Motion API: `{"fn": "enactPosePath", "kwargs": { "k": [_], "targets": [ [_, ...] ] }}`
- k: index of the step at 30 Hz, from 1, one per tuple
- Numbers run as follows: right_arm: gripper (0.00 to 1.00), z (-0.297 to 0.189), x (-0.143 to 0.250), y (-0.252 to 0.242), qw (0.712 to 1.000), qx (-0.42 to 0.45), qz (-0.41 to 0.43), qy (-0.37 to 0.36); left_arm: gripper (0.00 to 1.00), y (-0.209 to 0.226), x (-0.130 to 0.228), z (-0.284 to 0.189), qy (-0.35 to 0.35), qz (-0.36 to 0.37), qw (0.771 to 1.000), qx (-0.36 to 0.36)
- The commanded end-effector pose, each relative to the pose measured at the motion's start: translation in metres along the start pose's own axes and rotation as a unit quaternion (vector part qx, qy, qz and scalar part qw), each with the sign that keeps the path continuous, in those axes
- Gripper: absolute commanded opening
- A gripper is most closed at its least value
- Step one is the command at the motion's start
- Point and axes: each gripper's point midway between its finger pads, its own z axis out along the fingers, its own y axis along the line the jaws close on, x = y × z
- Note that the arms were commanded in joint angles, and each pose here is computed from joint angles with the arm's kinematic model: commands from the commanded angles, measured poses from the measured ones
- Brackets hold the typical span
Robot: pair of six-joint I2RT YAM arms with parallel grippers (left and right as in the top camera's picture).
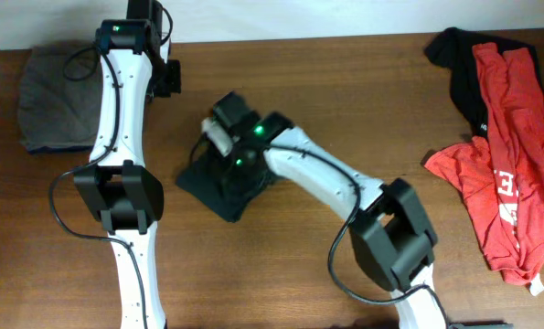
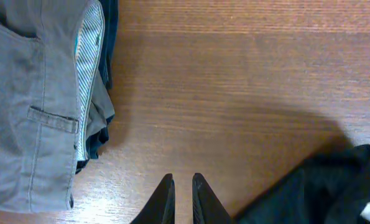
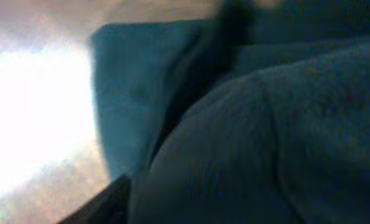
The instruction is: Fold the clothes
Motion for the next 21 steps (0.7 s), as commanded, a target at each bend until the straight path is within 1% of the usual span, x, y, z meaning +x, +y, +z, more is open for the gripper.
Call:
{"fn": "enactPosePath", "kwargs": {
  "k": [1, 2, 5, 7, 11, 15, 17, 21],
  "targets": [
    [0.59, -0.012, -0.011, 0.022, 0.999, -0.022, -0.04, -0.016, 0.12, 0.001, -0.006, 0.0, -0.011, -0.009, 1.0, 0.007],
    [0.59, -0.018, -0.009, 0.03, 0.998, -0.046, -0.04, -0.014, 0.12, 0.005, -0.008, 0.0, -0.013, -0.013, 1.0, 0.006],
    [0.58, -0.021, 0.0, 0.042, 0.995, -0.081, -0.06, 0.001, 0.12, 0.013, -0.009, 0.001, -0.016, -0.021, 1.0, 0.004],
    [0.57, -0.021, 0.008, 0.045, 0.994, -0.09, -0.067, 0.017, 0.12, 0.018, -0.009, 0.001, -0.015, -0.025, 1.0, 0.003],
    [0.52, -0.025, 0.02, 0.044, 0.992, -0.091, -0.079, 0.038, 0.12, 0.024, -0.008, 0.002, -0.013, -0.031, 0.999, 0.002],
    [0.52, -0.046, 0.005, 0.037, 0.993, -0.085, -0.084, 0.01, 0.12, 0.027, -0.008, 0.002, -0.013, -0.033, 0.999, 0.001],
    [0.52, -0.067, -0.011, 0.028, 0.994, -0.078, -0.08, -0.019, 0.12, 0.027, -0.008, 0.002, -0.013, -0.033, 0.999, 0.001],
    [0.52, -0.1, -0.042, -0.005, 0.995, -0.042, -0.053, -0.075, 0.12, 0.027, -0.008, 0.002, -0.013, -0.033, 0.999, 0.001]
  ]
}}
